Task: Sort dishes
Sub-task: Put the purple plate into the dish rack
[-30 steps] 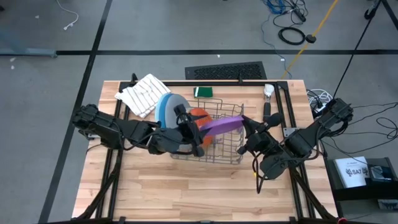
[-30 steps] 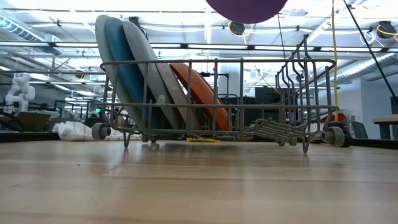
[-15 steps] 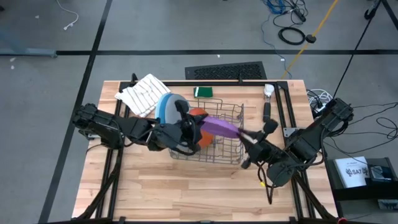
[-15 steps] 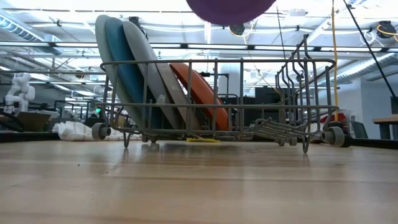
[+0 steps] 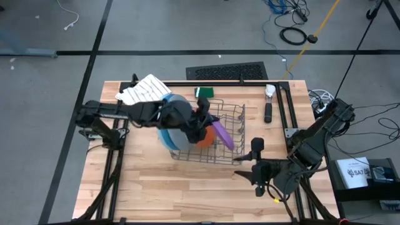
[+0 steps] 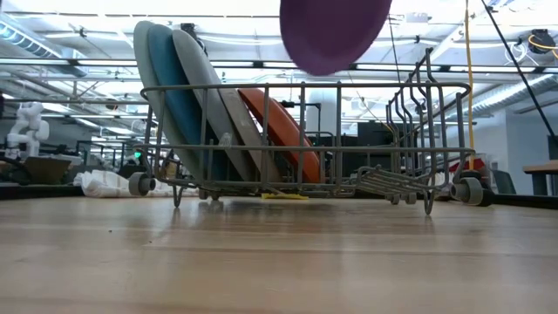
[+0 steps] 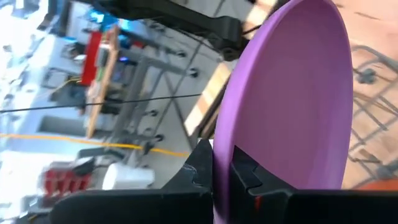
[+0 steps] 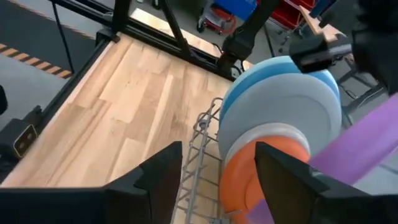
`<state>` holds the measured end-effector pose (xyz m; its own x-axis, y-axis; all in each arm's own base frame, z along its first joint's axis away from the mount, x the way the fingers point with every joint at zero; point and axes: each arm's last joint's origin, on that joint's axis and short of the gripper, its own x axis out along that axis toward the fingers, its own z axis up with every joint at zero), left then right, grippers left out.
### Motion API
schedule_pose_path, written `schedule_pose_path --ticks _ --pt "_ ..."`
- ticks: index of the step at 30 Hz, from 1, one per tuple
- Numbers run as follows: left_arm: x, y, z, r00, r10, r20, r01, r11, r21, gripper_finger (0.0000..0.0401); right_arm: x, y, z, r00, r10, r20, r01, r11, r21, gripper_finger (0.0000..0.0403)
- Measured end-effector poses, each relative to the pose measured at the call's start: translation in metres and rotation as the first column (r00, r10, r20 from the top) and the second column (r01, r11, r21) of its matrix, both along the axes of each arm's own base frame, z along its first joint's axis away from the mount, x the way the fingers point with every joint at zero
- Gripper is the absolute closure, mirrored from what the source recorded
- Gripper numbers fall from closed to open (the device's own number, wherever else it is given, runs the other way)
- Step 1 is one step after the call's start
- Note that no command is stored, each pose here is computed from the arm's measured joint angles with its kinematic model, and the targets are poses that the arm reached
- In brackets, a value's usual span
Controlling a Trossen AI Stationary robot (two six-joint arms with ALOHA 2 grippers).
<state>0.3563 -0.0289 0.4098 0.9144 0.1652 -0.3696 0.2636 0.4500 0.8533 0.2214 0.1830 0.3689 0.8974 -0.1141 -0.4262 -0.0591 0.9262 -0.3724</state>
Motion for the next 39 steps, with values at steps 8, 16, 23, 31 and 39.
schedule_pose_path --ticks 8,16,23,31,39 --pt "0.002 0.04 -0.01 0.995 -0.047 -0.084 0.043 0.998 -0.048 0.0396 0.01 -0.018 0.002 0.972 -0.22 0.085 0.223 0.975 -0.024 0.0224" --pt "0.001 0.055 -0.011 0.995 -0.049 -0.087 0.043 0.996 -0.075 0.0396 0.044 -0.051 -0.015 0.887 -0.453 0.088 0.458 0.887 -0.05 0.029" --pt "-0.002 0.056 -0.016 0.988 -0.054 -0.141 0.043 0.996 -0.081 0.0396 0.051 -0.051 -0.014 0.859 -0.486 0.16 0.509 0.846 -0.161 0.0396" --pt "0.0 0.059 -0.012 0.989 -0.105 -0.1 0.097 0.992 -0.084 0.0396 0.04 -0.053 -0.008 0.812 -0.543 0.213 0.576 0.806 -0.14 0.0402" --pt "0.005 0.059 -0.003 0.99 -0.142 0.007 0.142 0.986 -0.081 0.0396 0.054 -0.082 -0.033 0.747 -0.656 0.109 0.665 0.736 -0.129 0.0403"
